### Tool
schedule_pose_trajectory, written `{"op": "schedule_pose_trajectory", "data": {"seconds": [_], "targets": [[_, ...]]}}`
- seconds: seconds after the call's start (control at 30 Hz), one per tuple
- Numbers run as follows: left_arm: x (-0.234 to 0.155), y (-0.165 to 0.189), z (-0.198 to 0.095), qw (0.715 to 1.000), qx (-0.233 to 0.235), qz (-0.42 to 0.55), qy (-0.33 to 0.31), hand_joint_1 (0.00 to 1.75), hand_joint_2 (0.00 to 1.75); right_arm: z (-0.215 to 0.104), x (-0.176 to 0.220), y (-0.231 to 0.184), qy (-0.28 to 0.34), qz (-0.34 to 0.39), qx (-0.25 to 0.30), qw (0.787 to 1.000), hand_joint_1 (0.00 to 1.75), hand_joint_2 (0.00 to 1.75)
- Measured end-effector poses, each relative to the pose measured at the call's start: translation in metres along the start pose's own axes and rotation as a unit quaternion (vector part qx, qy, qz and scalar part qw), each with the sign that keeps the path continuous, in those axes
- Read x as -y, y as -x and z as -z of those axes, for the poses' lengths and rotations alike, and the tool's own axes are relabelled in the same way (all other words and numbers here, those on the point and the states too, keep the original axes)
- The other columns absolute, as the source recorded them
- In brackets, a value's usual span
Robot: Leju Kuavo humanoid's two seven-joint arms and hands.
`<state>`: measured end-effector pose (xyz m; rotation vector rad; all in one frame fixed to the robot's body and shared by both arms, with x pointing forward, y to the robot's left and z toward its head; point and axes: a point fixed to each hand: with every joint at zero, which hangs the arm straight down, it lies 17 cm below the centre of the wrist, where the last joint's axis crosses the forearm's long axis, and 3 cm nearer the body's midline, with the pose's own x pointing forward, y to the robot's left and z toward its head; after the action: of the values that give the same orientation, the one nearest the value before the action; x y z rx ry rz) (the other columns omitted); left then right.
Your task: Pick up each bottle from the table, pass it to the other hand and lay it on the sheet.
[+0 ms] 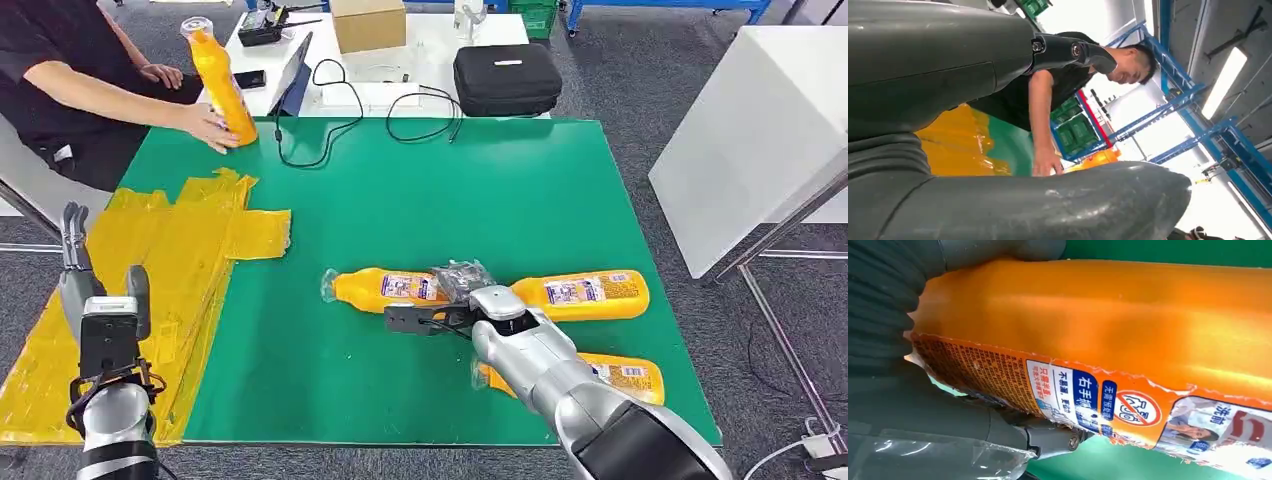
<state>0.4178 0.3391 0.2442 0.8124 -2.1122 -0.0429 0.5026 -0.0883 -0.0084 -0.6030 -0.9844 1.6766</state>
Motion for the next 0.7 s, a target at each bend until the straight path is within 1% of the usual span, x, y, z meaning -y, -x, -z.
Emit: {"op": "schedule_pose_trajectory", "data": {"seconds": [0.33,0.43,0.5,0.53,0.57,0.6,0.63,0.67,0.7], "targets": [[0.0,0.0,0.0,1.0,-0.001,-0.002,0.0,0.0,0.0,0.0,0.0,0.0,0.001,0.001,0.0,1.0,1.75,1.75],[0.003,0.002,-0.001,1.0,-0.01,-0.014,0.006,0.0,0.0,0.001,0.002,-0.003,0.016,0.016,0.007,1.0,1.75,1.75],[0.007,0.007,-0.002,0.999,-0.028,-0.041,0.015,0.0,0.0,0.001,0.007,-0.008,0.036,0.036,0.016,0.999,1.75,1.75],[0.012,0.011,-0.004,0.996,-0.046,-0.072,0.025,0.0,1.75,0.001,0.009,-0.011,0.049,0.049,0.023,0.997,1.75,1.75],[0.019,0.014,-0.009,0.99,-0.067,-0.115,0.039,0.0,1.75,0.0,0.01,-0.017,0.061,0.062,0.033,0.996,1.75,1.75],[0.029,0.015,-0.019,0.976,-0.089,-0.187,0.063,0.0,1.75,-0.002,0.011,-0.026,0.078,0.079,0.049,0.993,1.75,1.75],[0.036,0.013,-0.031,0.956,-0.103,-0.263,0.082,0.0,1.75,-0.005,0.015,-0.036,0.095,0.095,0.066,0.989,1.75,1.75],[0.041,0.005,-0.042,0.927,-0.108,-0.347,0.098,0.0,1.75,-0.008,0.022,-0.044,0.111,0.111,0.084,0.984,1.75,1.75],[0.041,-0.003,-0.052,0.899,-0.106,-0.41,0.108,0.0,1.75,-0.011,0.028,-0.052,0.122,0.124,0.101,0.98,1.75,1.75]]}}
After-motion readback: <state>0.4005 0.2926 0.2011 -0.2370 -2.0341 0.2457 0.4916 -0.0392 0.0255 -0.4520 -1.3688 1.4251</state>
